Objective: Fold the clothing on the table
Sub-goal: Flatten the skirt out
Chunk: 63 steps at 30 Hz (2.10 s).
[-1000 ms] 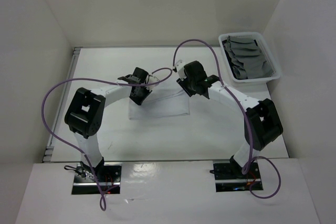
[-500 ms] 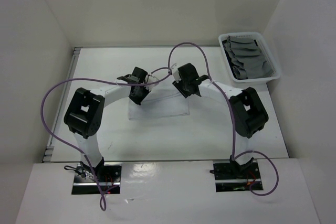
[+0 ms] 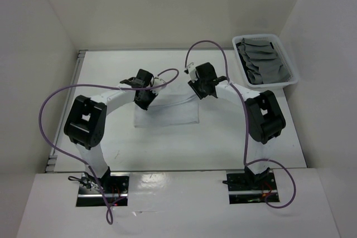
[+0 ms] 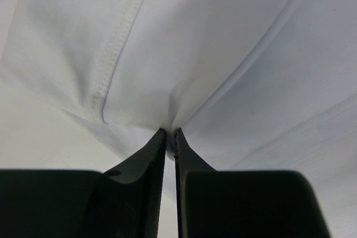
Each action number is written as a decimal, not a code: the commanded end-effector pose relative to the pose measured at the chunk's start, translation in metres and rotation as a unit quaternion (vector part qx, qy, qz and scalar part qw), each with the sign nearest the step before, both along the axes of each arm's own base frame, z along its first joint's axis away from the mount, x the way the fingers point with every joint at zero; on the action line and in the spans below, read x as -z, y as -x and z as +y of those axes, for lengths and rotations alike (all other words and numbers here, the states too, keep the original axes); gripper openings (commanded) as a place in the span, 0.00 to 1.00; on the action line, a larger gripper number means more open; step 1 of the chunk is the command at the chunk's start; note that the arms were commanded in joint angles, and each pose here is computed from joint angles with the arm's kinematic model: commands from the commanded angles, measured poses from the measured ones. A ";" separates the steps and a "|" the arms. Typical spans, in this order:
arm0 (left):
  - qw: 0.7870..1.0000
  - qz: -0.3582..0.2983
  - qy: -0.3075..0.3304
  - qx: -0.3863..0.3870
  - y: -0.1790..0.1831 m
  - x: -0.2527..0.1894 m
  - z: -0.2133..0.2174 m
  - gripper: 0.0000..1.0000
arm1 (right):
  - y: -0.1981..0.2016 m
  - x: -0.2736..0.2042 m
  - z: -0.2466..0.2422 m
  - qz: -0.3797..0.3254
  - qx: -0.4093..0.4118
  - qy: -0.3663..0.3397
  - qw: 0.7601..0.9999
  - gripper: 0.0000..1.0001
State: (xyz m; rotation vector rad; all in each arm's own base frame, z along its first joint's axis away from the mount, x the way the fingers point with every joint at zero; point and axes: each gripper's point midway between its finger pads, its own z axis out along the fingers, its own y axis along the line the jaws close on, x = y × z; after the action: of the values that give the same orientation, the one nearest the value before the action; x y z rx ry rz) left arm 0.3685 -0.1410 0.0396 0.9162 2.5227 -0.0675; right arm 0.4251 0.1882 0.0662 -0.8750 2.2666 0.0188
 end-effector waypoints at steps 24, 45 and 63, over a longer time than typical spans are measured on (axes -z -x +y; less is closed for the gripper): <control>1.000 -0.011 0.021 0.009 0.008 -0.022 -0.002 0.15 | -0.011 0.001 0.033 0.016 -0.031 -0.056 0.998 0.35; 0.991 -0.127 0.011 -0.028 -0.044 -0.079 0.014 0.15 | -0.028 -0.099 0.054 -0.069 -0.064 -0.117 0.989 0.01; 0.967 -0.230 0.025 -0.111 -0.154 -0.112 0.047 0.15 | -0.111 -0.111 0.038 -0.117 0.018 -0.130 0.984 0.00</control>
State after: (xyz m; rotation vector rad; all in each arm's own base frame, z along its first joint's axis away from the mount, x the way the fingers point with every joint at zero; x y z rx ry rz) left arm 0.4932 -0.0932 0.1281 0.5953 2.2517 0.1191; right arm 0.5072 0.2354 0.1494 -0.7518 2.0692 0.2383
